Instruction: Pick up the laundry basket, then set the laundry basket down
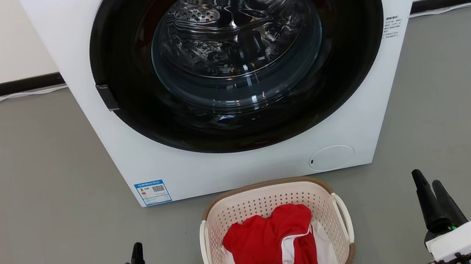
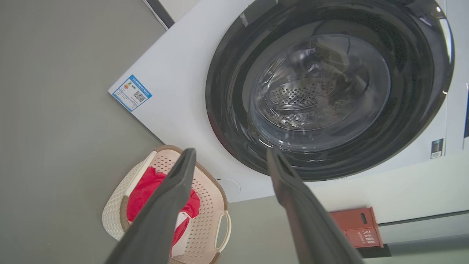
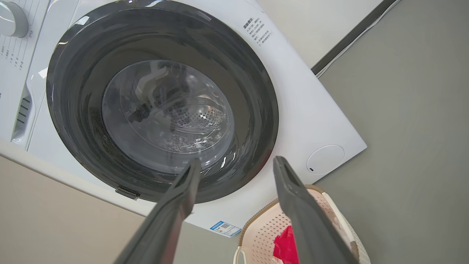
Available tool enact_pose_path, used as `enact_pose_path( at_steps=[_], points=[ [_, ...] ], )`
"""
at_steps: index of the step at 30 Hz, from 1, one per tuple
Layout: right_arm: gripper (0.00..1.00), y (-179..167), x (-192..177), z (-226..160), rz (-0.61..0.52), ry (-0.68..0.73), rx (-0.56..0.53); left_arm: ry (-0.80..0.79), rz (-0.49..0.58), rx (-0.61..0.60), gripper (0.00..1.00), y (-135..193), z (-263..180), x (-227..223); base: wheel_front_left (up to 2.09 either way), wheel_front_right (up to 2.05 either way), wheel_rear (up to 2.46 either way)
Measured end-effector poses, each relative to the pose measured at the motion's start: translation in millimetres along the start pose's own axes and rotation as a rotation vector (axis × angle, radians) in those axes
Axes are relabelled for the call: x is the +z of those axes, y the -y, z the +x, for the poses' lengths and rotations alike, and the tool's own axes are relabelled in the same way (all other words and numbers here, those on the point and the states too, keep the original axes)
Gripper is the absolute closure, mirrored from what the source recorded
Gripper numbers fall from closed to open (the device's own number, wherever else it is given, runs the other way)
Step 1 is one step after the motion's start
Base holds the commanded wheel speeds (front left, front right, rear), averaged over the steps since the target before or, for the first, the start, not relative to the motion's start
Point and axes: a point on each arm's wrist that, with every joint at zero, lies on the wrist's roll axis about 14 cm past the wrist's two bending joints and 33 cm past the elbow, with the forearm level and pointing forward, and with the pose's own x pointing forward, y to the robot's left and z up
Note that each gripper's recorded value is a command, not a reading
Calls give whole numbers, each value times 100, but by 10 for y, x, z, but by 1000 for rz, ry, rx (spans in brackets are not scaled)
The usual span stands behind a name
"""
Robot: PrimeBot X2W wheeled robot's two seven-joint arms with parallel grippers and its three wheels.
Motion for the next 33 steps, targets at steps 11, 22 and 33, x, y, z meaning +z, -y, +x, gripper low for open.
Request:
enact_pose_path(
  at_steps=[11, 22, 33],
  points=[
    [0, -20, 12, -5, -188, 6, 18, 18, 144, -5, 0, 13, 4, 16, 0, 0, 0],
    [0, -32, 14, -11, -315, 16, 31, 32, 263, -23, 0, 51, 5, 21, 0, 0, 0],
    [0, 6, 5, -16, -439, 18, 30, 49, 385, -33, 0, 68, 6, 34, 0, 0, 0]
  ],
)
